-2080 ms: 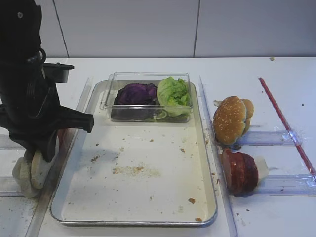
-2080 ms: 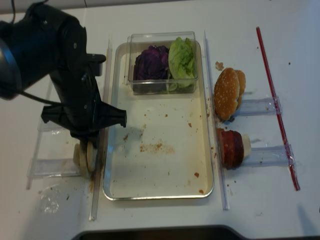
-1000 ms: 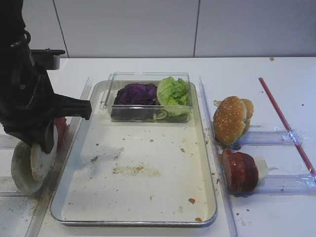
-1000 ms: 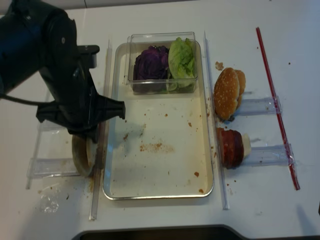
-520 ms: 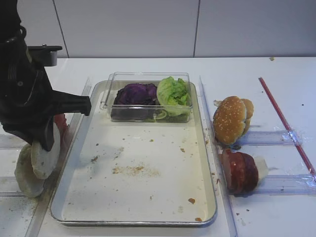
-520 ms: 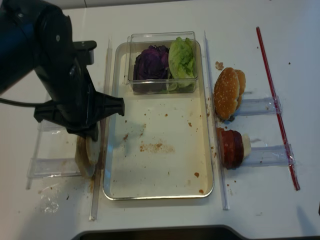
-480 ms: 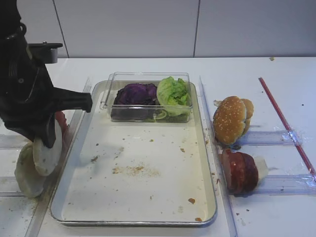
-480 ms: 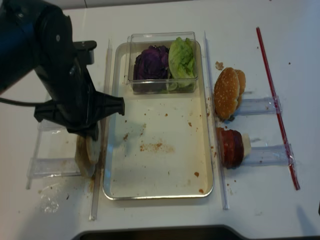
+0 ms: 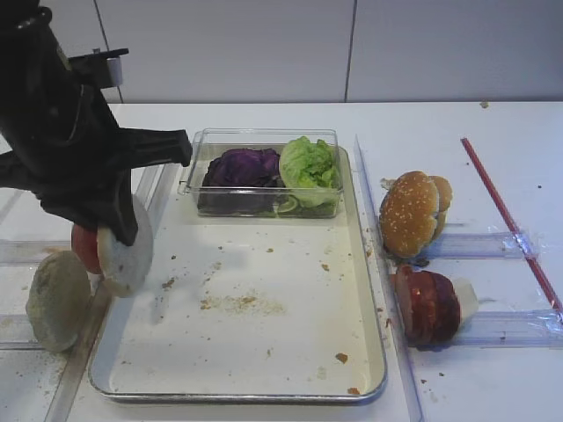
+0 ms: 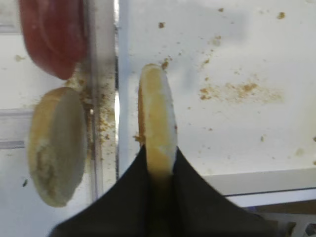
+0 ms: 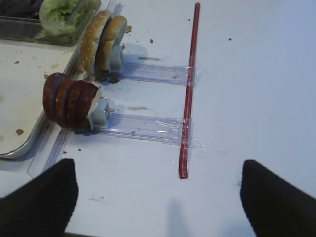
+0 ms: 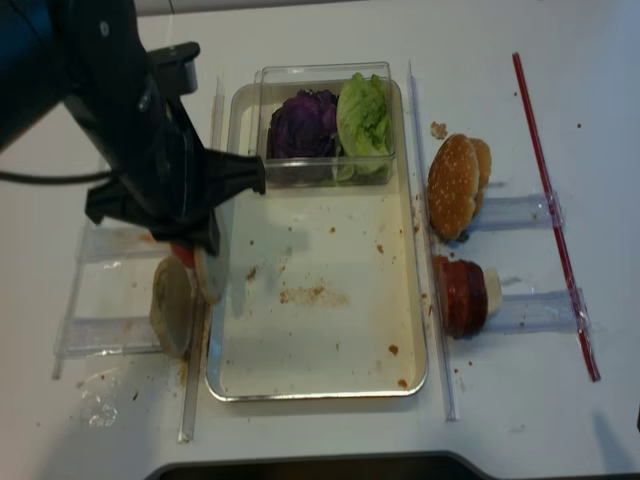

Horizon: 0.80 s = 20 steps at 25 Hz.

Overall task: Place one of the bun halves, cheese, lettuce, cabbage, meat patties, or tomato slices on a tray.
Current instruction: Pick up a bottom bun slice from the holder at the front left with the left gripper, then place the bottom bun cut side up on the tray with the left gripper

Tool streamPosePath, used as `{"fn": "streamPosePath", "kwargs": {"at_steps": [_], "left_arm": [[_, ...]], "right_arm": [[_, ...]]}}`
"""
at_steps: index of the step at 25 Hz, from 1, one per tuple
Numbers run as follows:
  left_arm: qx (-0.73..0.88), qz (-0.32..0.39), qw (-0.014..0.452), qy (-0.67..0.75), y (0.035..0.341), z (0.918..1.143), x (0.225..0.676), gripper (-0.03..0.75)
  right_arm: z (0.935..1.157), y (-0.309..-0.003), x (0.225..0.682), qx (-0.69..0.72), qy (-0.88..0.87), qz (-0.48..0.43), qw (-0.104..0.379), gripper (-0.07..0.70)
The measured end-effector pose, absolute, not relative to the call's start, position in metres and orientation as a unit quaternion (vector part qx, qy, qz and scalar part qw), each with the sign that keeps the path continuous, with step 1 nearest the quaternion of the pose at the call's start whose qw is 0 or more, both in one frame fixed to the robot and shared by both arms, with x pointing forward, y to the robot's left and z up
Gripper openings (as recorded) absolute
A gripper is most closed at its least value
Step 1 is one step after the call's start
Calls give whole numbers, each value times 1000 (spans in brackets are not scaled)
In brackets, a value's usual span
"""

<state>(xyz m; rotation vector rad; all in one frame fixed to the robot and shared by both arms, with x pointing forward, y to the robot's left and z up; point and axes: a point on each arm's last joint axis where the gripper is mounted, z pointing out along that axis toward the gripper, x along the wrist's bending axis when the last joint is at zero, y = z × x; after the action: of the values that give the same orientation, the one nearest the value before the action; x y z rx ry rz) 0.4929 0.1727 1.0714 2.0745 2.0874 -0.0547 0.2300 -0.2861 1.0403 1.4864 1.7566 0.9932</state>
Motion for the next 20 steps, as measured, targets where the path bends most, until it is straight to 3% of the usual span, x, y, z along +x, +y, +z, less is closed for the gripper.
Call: {"fn": "streamPosePath", "kwargs": {"at_steps": [8,13,20], "left_arm": [[728,-107,144,662,156,1075,486,37],[746,-108,167,635,152,1076,488,36],[774,-143,193,586,135,1052,505,36]], "right_arm": [[1040,-286,230,563,665,377,313,691],[1040,-286,230,563,665,377,313,691],[1040,-286,230,563,665,377,313,691]]}}
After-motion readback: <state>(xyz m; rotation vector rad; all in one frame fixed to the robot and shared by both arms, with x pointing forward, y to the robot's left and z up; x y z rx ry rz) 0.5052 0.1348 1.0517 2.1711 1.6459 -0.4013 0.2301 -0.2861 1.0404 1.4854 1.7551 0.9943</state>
